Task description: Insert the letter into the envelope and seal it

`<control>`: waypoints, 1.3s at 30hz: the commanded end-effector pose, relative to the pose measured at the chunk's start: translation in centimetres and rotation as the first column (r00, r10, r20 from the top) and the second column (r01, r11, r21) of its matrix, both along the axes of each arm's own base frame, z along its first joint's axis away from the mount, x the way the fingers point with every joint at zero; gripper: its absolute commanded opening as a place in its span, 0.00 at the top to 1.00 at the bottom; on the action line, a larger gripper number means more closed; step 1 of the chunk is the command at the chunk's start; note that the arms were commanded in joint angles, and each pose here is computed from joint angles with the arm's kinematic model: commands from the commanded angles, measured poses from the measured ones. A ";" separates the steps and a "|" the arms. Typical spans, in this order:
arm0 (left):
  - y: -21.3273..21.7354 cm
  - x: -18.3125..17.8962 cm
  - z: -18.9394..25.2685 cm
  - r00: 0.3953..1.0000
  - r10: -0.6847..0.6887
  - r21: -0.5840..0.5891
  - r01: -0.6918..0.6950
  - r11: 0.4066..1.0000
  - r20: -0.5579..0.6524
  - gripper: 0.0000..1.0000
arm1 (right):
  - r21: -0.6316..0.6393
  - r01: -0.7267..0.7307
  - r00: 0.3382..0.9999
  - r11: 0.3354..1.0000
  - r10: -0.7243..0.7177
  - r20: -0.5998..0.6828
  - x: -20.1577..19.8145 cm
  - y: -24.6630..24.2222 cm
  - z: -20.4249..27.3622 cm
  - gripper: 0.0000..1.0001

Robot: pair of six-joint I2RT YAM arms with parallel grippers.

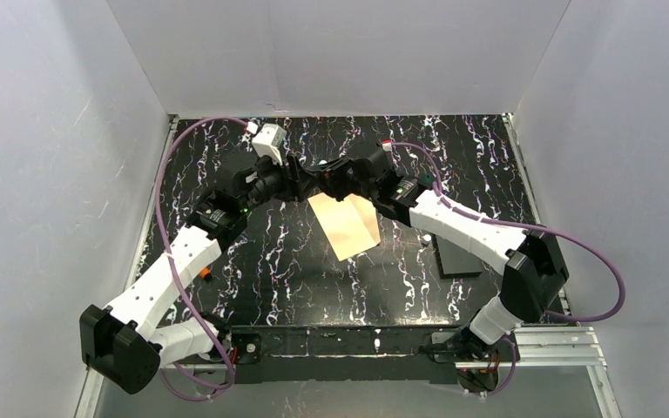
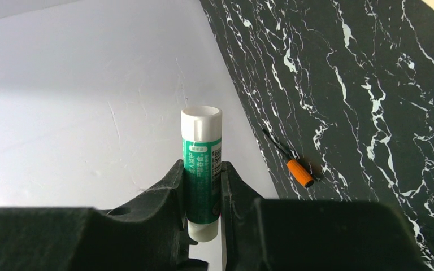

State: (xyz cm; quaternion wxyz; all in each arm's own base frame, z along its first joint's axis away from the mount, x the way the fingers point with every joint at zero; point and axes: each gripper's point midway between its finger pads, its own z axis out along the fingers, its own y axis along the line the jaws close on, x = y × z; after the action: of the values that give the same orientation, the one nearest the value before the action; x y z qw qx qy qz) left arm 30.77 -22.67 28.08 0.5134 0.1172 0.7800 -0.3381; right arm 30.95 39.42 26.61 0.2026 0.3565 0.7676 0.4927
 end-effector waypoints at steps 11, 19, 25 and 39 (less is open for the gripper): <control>-0.1 1.3 -0.8 0.995 0.086 0.000 -0.087 0.996 -0.044 0.66 | 0.129 -0.026 0.998 0.991 0.034 -0.060 -0.7 2.2 1.9 0.98; 0.3 1.2 -2.4 0.989 0.104 0.051 -0.099 0.994 -0.108 1.00 | 0.136 -0.039 0.998 0.990 0.044 -0.035 -1.4 1.5 3.0 0.78; -1.3 -0.7 -0.9 0.985 -0.047 0.026 0.052 0.998 -0.164 1.00 | -0.045 -0.114 0.980 0.992 0.120 0.160 -1.0 -1.4 2.9 0.14; -3.6 -4.9 6.0 0.868 -0.465 -0.287 0.407 0.867 -0.175 1.00 | 0.038 -0.399 0.808 0.916 0.331 0.488 -4.5 -6.6 8.2 0.09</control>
State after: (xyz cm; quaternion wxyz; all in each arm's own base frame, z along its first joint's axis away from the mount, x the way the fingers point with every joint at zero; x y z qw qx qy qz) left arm 27.83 -25.02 31.14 0.3663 0.1489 0.7827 -0.4806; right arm 28.83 31.29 28.72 0.2422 0.1959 0.7719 0.5542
